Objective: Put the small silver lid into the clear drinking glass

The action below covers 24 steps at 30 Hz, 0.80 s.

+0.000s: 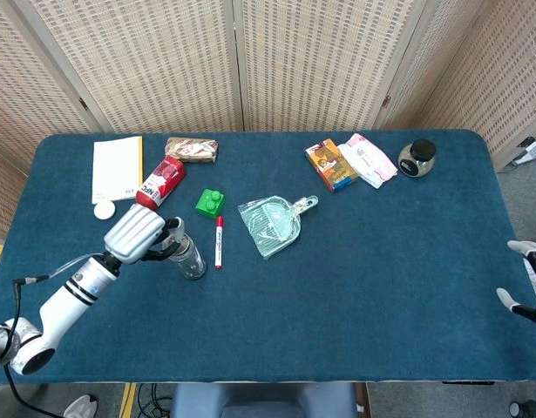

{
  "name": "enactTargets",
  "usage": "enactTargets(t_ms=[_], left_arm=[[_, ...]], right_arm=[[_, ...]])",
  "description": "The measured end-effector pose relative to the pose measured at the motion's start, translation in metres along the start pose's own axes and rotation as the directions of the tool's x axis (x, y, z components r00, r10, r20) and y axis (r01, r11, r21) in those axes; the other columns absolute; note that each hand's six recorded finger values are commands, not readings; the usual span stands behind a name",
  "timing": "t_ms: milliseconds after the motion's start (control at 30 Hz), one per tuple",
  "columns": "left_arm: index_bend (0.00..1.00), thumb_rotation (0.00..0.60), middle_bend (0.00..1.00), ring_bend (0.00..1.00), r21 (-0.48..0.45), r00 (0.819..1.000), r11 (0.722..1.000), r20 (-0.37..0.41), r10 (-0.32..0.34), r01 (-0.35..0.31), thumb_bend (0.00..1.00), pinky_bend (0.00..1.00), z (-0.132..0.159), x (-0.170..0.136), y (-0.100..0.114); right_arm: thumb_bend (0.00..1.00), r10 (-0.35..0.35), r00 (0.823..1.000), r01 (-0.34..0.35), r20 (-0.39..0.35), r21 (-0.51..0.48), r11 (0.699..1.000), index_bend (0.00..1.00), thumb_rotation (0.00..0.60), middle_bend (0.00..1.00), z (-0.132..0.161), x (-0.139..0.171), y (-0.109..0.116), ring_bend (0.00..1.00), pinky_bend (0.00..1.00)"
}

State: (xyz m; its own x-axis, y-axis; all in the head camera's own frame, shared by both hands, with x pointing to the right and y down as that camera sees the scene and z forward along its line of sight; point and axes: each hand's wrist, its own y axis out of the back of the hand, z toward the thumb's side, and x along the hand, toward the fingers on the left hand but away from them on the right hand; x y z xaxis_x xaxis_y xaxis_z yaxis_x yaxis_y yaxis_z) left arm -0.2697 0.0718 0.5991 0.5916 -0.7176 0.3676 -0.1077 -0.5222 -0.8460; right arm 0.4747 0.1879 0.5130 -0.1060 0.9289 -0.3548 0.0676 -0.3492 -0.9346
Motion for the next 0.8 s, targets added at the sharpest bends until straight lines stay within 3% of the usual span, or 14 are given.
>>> enactTargets(t_ms=[800], left_arm=[[0.68,0.600,1.00,1.00,0.089,1.000,0.996,-0.012,-0.010,0.011,0.44,1.00,-0.0068,-0.0036,-0.0048]], right_arm=[[0.16,0.000,1.000,0.000,0.001,0.000,1.000,0.26,0.600,0.26,0.0006,0.0003,-0.0005,0.21,0.33]])
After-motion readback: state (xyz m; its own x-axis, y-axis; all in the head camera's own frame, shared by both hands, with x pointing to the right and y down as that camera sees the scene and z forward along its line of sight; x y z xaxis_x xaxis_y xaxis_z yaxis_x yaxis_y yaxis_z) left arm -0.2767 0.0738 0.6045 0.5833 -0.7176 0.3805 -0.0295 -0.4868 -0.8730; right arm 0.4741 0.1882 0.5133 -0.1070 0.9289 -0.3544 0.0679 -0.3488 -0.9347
